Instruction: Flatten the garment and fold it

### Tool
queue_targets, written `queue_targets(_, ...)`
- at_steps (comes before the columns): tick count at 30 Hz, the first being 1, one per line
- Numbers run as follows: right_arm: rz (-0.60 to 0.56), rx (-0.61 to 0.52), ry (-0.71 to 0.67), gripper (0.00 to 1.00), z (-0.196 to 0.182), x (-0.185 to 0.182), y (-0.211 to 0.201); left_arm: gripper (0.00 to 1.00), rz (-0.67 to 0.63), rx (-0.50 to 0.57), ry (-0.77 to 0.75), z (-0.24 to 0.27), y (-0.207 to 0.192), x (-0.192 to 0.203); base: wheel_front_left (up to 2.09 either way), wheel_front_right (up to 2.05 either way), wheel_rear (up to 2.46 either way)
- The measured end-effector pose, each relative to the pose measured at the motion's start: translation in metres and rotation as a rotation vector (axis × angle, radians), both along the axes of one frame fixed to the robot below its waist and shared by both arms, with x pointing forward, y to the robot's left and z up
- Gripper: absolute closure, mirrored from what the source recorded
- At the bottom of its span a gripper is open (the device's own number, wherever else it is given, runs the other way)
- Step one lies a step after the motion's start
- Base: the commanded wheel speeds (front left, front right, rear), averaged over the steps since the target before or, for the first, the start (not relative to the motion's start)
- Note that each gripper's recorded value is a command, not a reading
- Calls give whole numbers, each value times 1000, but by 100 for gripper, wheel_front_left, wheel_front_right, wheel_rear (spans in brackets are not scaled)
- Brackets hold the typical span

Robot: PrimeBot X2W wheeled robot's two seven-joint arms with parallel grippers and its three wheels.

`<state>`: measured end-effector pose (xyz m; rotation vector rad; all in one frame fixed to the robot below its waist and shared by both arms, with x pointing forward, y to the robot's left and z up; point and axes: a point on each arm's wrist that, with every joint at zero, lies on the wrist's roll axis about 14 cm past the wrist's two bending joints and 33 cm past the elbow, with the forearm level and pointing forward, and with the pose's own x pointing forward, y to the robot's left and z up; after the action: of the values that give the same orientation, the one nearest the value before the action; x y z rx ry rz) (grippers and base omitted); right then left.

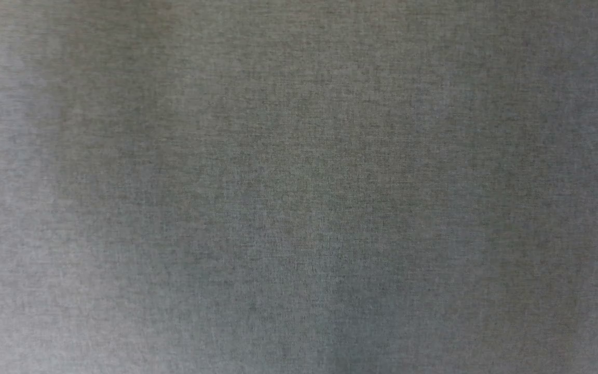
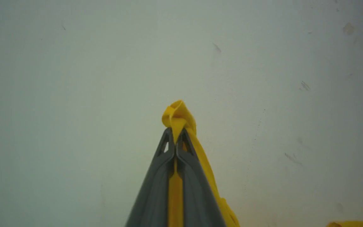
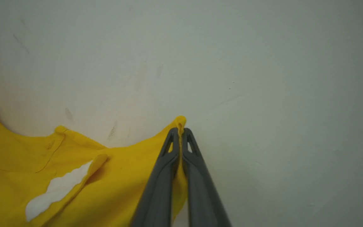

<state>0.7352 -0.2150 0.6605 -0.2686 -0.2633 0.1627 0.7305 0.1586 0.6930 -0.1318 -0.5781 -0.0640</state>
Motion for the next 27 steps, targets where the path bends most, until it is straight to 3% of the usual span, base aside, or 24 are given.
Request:
queue_targets(5,102,49,4,100,1,-32,9,100,-74,-25,13,-8,-3,-30,0,0,0)
queue_targets(11,169,140,46,100,1,-91,7,100,-118,-35,34,-8,-1,-94,0,0,0)
queue_targets(21,91,341,272,100,-61,-204,-13,100,-48,-101,224,-50,23,-209,0,0,0)
queue_targets(27,48,457,376,100,-91,-269,-7,100,-23,-202,355,-86,32,-269,0,0,0)
